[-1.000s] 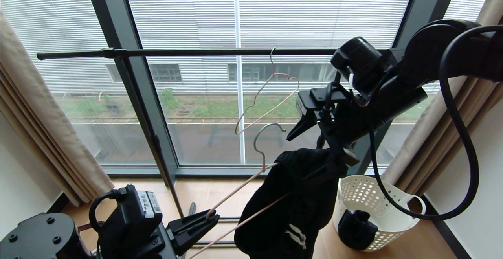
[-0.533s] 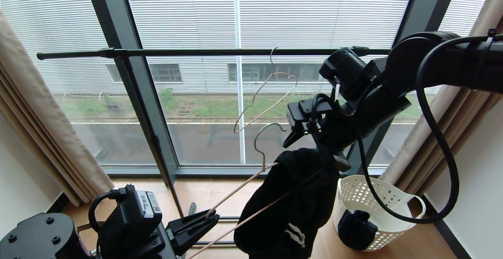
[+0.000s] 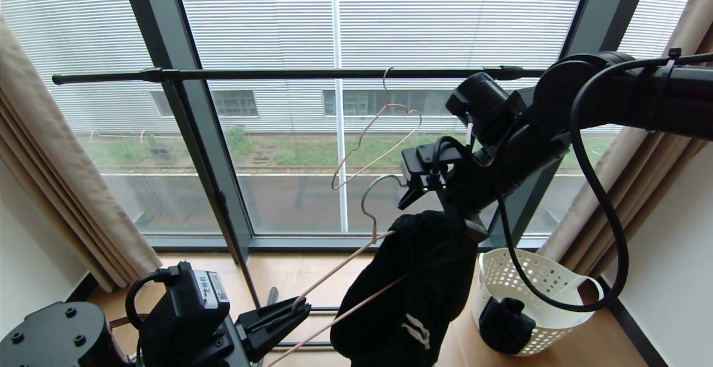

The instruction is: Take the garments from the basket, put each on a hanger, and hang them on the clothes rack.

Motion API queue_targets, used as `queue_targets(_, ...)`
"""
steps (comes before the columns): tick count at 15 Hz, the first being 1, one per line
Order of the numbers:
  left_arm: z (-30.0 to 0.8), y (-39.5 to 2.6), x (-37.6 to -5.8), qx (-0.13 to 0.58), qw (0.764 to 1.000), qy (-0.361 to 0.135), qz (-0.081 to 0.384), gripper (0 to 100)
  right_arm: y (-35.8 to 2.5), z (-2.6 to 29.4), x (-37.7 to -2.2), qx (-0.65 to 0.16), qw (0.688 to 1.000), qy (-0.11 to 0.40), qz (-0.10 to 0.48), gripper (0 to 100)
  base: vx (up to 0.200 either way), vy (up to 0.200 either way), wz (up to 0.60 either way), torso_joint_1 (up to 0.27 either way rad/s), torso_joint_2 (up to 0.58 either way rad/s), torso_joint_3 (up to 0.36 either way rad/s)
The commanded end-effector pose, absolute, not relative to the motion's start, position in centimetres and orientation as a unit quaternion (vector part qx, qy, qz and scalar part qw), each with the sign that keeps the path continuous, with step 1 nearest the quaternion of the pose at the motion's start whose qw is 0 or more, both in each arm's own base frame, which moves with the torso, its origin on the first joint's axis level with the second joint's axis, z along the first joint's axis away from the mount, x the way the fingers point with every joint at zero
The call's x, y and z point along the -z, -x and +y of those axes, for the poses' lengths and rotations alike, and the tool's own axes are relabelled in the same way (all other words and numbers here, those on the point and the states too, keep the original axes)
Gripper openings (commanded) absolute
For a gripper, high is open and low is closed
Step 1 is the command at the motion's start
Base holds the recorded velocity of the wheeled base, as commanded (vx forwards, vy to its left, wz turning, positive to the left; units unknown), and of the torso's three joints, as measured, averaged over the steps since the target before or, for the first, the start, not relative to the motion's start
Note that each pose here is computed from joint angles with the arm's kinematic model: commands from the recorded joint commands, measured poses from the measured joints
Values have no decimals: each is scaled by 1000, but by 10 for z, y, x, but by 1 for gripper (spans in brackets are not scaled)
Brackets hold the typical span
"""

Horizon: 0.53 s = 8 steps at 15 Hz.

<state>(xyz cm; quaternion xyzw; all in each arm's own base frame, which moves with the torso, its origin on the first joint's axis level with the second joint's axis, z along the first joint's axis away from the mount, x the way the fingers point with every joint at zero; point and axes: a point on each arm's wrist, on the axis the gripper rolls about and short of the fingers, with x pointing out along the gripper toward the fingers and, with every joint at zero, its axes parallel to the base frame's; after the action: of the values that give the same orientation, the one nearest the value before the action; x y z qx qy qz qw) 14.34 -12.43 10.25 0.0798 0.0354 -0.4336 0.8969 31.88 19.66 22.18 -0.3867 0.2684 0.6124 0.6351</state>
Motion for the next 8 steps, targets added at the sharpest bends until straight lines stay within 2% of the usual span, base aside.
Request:
queue_targets(1,-124,-143,-103,434,897,-79,35,0,-320,197,-220,-613,634,386,270,0,0,0,0,0,0,0)
queue_targets(8,-124,-144,-102,432,898,-80,38,0,-319,196,-220,-614,633,385,273,0,0,0,0,0,0,0)
